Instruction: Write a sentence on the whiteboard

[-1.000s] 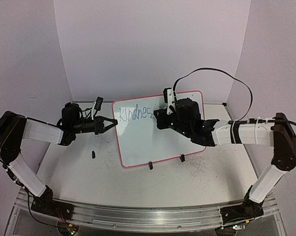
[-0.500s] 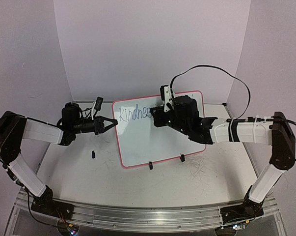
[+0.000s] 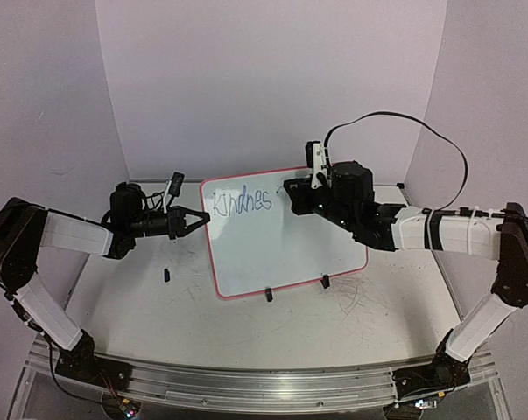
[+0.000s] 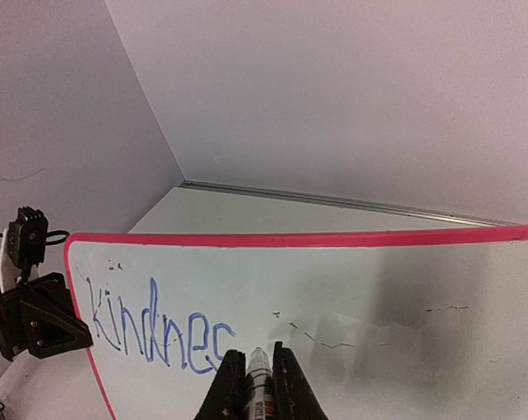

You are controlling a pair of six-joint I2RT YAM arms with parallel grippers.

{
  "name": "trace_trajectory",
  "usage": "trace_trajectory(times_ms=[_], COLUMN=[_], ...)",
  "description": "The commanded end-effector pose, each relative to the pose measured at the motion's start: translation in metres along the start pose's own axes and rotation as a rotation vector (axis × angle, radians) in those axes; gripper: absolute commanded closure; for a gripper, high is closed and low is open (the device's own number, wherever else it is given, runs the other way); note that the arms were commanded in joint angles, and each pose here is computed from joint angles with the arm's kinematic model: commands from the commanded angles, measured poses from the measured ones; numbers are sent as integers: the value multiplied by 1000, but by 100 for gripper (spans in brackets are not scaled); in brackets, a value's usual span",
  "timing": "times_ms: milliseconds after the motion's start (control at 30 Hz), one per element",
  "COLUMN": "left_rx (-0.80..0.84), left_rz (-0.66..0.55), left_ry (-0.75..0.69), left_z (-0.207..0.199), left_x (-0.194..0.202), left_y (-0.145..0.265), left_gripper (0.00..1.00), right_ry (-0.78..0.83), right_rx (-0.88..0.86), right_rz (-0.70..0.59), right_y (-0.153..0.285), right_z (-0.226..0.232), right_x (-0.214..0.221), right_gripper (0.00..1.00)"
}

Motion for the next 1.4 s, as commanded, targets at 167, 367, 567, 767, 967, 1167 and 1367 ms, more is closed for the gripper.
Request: trace_trajectory(times_ms=[167, 367, 567, 767, 967, 1167, 1367], left_rx=[52, 51, 50, 50, 49, 48, 51], left_rz=[-20, -20, -20, -21, -22, -21, -21], left_ry=[-88, -90, -92, -93, -94, -92, -94], left_z=[-11, -11, -12, -12, -12, -12, -13], left_x=[-16, -16, -16, -16, -17, -16, -16], left_y=[-5, -4, -4, -4, -4, -3, -3], left_gripper=[100, 100, 100, 100, 100, 100, 100], right_ry=[2, -2, 4, 2, -9, -18, -16], right_rx=[16, 46, 40, 13, 4, 25, 55], right_rz=[-72, -83, -79, -59, -25, -7, -16], right_y=[-7, -10, -16, -20, -20, -16, -11], right_z=[6, 2, 3, 8, 8, 2, -3], right_x=[-19, -18, -18, -13, 0, 10, 8], right_gripper=[100, 100, 100, 100, 100, 100, 100])
Point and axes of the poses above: each gripper's point midway between its finger pads, its own y axis back along the fingers, its own z axis along the line the jaws close on, x = y × z, the point moved 3 cm from there along y, back along the fingers, and after that the axes turned 11 degrees about -y, right-handed, at the moved point
